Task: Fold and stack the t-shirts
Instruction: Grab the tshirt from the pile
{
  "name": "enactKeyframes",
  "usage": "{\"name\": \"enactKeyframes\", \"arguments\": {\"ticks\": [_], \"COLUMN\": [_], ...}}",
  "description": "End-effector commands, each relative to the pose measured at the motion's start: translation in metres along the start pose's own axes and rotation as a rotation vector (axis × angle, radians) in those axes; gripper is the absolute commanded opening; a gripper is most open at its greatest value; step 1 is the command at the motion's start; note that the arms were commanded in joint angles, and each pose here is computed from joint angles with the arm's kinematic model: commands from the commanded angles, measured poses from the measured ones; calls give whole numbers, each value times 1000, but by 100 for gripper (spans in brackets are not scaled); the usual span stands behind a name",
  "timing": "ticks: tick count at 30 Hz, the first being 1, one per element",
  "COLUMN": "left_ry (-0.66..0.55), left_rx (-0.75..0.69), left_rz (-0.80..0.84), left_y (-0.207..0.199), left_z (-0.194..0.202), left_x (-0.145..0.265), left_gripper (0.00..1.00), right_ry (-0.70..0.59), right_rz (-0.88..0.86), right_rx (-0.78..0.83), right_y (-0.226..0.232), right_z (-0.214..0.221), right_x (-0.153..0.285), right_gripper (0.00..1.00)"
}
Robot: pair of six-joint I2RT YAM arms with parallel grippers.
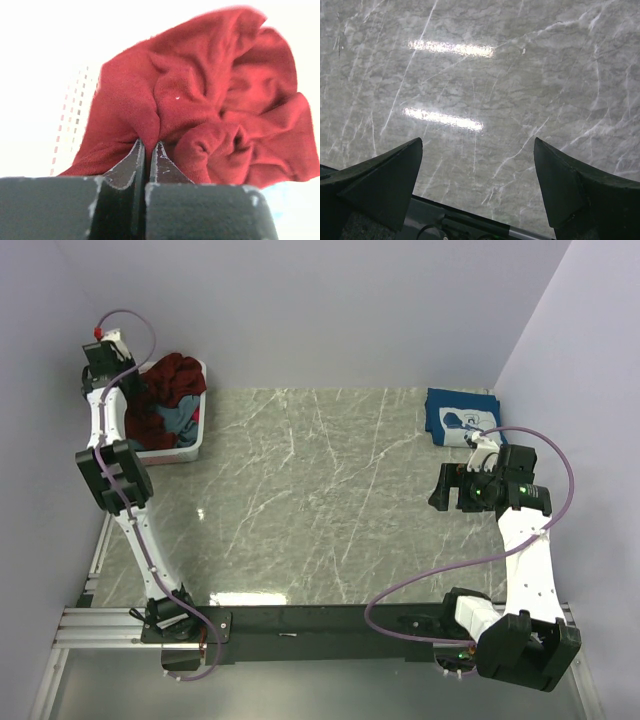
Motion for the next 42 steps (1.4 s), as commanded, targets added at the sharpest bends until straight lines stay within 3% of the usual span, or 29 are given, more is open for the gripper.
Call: {"name": "enactKeyframes", "arguments": {"ticks": [1, 11, 18, 24, 33, 42], "left_ry": [-302, -520, -610, -702, -775, -655], "left_rx": [-54, -130, -161, -248, -228, -85], "left_rz": [92, 168, 375, 541, 873, 1164], "left_y": [-43, -81, -136, -203, -292, -323], "left_z": [-100, -163, -183, -178, -148, -130], "left_x": [79, 165, 257, 345, 452, 497], "left_gripper": [0, 0, 0, 0, 1, 1], "right_ry": [-35, -51, -61, -81, -97, -106], "right_rz": [0, -1, -6, -3, 12, 19], "right_rx": [9, 16, 20, 29, 31, 31], "right_y": [-1, 1, 3, 5, 6, 5], "right_z": [-5, -7, -7, -9, -9, -10], "right_x": [0, 3, 5, 8, 12, 13], "right_gripper": [98, 98, 98, 98, 98, 98]}}
Point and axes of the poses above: each gripper's point midway between its finger pads, its own x axis back along the fingers, its own y axis along the line the jaws close on, z = x × y, the point moved 6 cm from there along x, back along the fingers, and after that the axes turned 14 degrees about x, right-handed, at the moved point
